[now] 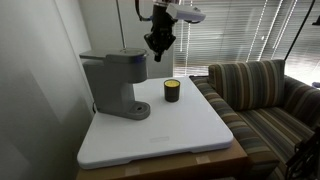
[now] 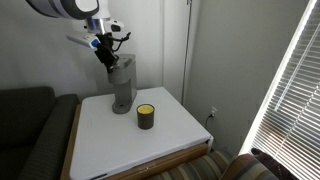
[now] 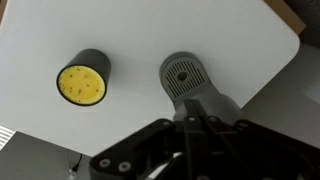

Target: Close the coffeemaker

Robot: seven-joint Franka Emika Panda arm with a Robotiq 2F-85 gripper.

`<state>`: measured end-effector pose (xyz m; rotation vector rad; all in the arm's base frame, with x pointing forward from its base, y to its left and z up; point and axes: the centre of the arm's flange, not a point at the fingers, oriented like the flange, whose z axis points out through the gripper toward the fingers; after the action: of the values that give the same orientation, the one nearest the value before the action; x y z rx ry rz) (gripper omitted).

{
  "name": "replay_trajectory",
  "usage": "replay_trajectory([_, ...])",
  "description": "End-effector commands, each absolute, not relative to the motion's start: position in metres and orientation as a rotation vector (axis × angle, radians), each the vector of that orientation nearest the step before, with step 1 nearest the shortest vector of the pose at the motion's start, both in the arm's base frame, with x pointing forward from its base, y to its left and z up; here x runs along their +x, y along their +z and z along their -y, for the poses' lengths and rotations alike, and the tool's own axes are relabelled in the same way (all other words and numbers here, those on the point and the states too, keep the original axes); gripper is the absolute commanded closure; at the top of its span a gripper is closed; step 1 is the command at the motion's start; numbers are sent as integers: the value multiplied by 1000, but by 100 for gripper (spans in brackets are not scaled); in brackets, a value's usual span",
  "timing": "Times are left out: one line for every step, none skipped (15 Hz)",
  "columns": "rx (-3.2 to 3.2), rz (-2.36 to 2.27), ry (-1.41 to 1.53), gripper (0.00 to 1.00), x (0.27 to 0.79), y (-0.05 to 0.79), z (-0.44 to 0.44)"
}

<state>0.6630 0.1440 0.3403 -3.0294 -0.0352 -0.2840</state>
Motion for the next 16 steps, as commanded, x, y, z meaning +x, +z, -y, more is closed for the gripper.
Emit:
replay_trajectory([-3032, 50, -292, 100, 646, 353, -133])
replay_trajectory([-3039, 76, -289, 100, 646, 362, -134])
replay_trajectory([-3043, 94, -288, 100, 646, 370, -134])
replay_trajectory([-3044, 118, -292, 100, 646, 379, -135])
replay_trajectory([-3044, 141, -293, 100, 644, 389, -135])
replay_trajectory([-3047, 163, -286, 100, 642, 399, -134])
replay_trajectory([-3056, 182, -276, 100, 639, 410, -133])
replay_trajectory([-3064, 209, -267, 100, 636, 422, -132])
replay_trajectory([-3077, 229, -247, 100, 633, 431, -131])
replay_trajectory([-3086, 248, -233, 100, 630, 441, -130])
replay_trajectory([-3096, 265, -219, 100, 627, 448, -129])
replay_trajectory([-3102, 277, -212, 100, 625, 454, -128])
replay_trajectory([-3106, 287, -206, 100, 623, 459, -128])
replay_trajectory([-3108, 297, -202, 100, 621, 463, -128])
replay_trajectory([-3109, 306, -199, 100, 619, 466, -127])
replay_trajectory([-3110, 313, -195, 100, 618, 468, -127])
